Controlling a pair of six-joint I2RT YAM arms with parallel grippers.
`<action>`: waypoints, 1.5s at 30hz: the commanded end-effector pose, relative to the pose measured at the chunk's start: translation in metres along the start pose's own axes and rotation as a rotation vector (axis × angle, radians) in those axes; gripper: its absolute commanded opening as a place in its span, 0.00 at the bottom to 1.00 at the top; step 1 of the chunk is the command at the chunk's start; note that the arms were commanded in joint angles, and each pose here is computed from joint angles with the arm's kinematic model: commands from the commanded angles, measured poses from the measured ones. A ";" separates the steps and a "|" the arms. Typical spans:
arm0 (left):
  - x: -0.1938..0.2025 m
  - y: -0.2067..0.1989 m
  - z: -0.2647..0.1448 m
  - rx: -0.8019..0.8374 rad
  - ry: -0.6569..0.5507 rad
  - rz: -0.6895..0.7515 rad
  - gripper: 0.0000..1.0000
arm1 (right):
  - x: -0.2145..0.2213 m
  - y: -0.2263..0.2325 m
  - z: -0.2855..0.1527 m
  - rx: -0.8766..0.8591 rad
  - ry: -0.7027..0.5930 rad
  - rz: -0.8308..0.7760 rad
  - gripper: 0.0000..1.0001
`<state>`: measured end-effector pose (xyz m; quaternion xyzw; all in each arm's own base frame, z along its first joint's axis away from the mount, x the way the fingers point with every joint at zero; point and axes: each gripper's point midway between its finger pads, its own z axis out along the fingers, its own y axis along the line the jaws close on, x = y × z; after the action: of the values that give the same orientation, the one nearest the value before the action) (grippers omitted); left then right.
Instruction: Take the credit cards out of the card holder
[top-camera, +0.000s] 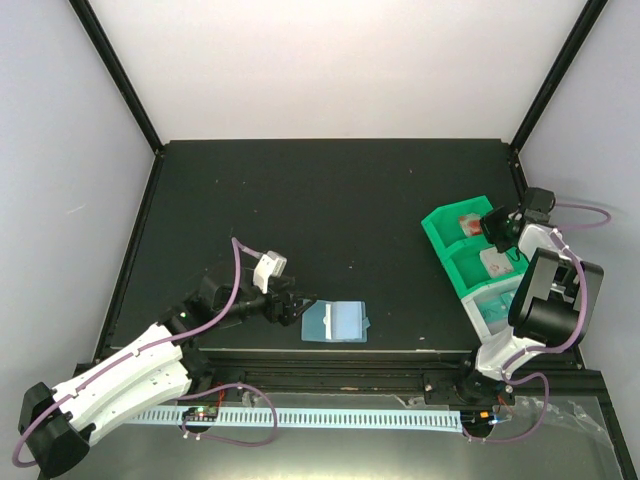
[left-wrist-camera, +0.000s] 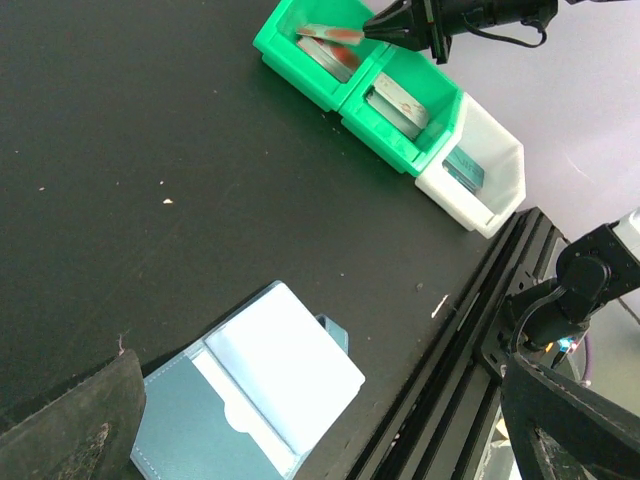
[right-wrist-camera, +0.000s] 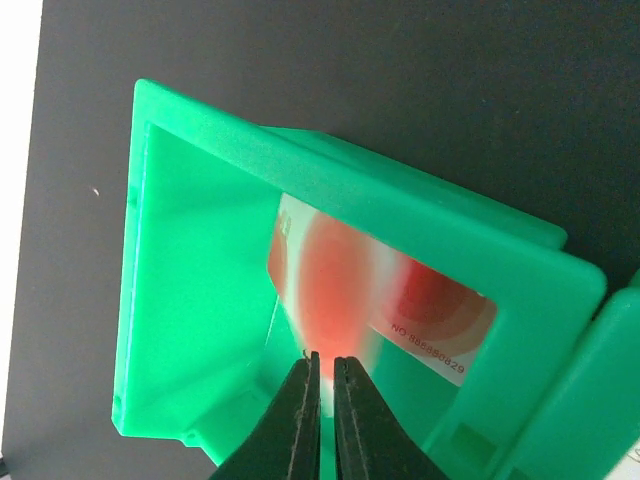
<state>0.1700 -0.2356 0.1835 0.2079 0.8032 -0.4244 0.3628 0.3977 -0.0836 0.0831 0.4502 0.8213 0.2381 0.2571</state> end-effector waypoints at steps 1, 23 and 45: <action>-0.006 0.000 -0.001 -0.002 -0.016 0.006 0.99 | -0.011 -0.004 -0.002 0.047 -0.024 0.002 0.08; -0.010 0.008 -0.008 -0.074 -0.016 -0.033 0.99 | 0.002 0.031 -0.033 0.001 -0.032 -0.136 0.25; -0.063 0.030 -0.052 -0.359 -0.175 -0.135 0.99 | 0.193 0.130 -0.081 -0.433 0.309 -0.636 0.50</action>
<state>0.1964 -0.1918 0.1987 0.0758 0.8528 -0.3389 0.3900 0.3566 0.0965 0.1686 0.1449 0.8867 0.3411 0.2763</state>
